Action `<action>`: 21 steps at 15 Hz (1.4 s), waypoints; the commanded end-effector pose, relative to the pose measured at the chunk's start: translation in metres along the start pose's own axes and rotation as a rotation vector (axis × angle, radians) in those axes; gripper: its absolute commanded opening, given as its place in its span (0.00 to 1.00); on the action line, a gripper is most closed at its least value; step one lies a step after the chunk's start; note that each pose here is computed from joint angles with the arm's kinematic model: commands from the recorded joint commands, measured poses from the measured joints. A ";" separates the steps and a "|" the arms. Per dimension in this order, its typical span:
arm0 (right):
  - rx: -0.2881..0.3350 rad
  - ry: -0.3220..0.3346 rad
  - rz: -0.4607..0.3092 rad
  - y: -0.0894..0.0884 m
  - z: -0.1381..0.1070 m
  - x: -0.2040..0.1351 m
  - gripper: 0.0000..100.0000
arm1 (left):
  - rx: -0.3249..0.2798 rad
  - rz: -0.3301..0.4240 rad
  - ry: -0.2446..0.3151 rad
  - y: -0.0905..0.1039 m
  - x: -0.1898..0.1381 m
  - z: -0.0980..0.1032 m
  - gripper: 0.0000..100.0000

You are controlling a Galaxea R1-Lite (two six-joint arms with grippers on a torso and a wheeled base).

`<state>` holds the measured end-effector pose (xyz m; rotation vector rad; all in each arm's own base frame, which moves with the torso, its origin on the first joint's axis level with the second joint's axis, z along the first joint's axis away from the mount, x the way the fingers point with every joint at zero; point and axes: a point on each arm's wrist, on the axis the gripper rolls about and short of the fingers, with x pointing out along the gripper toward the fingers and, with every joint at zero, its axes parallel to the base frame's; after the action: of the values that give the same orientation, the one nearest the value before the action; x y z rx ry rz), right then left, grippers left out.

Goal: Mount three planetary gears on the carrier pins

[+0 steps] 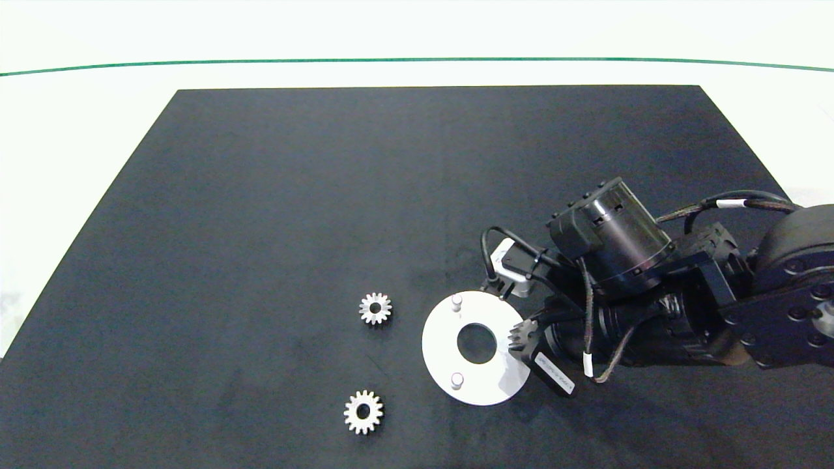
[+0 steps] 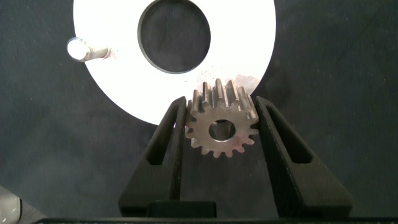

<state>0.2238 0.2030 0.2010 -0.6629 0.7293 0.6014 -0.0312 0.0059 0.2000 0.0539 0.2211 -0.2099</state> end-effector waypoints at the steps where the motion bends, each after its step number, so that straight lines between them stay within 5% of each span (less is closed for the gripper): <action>1: -0.002 0.013 0.004 0.001 0.000 0.004 0.19 | 0.000 0.000 0.007 0.000 0.001 0.000 1.00; 2: 0.013 0.016 0.003 0.002 0.000 0.006 0.19 | 0.000 0.000 0.008 0.000 0.001 0.000 1.00; 3: 0.020 0.018 0.004 0.002 0.000 0.008 1.00 | 0.000 0.000 0.007 0.000 0.000 0.000 1.00; 9: 0.028 0.013 0.003 0.002 0.000 0.006 1.00 | 0.000 0.000 0.005 0.000 0.000 0.000 1.00; 11: 0.038 -0.045 -0.006 -0.001 -0.007 -0.024 1.00 | 0.000 0.001 0.003 0.000 0.000 -0.002 1.00; 14: 0.084 -0.228 -0.116 -0.009 -0.051 -0.114 1.00 | 0.000 0.003 -0.004 0.000 -0.002 -0.007 1.00; 16: 0.173 -0.322 -0.291 -0.014 -0.119 -0.168 1.00 | 0.010 0.005 0.034 0.000 0.006 -0.015 1.00; 18: 0.244 -0.371 -0.435 -0.011 -0.167 -0.196 1.00 | 0.114 0.003 0.088 -0.001 0.018 -0.026 1.00; 19: 0.277 -0.385 -0.480 -0.005 -0.198 -0.214 1.00 | 0.244 -0.013 0.118 -0.001 0.029 -0.029 1.00; 21: 0.322 -0.394 -0.541 0.008 -0.237 -0.235 1.00 | 0.358 -0.038 0.189 0.000 0.047 -0.022 1.00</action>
<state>0.0554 0.0322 0.2661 -0.4743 0.3543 0.2699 -0.0082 0.0013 0.1716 0.3680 0.2837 -0.2534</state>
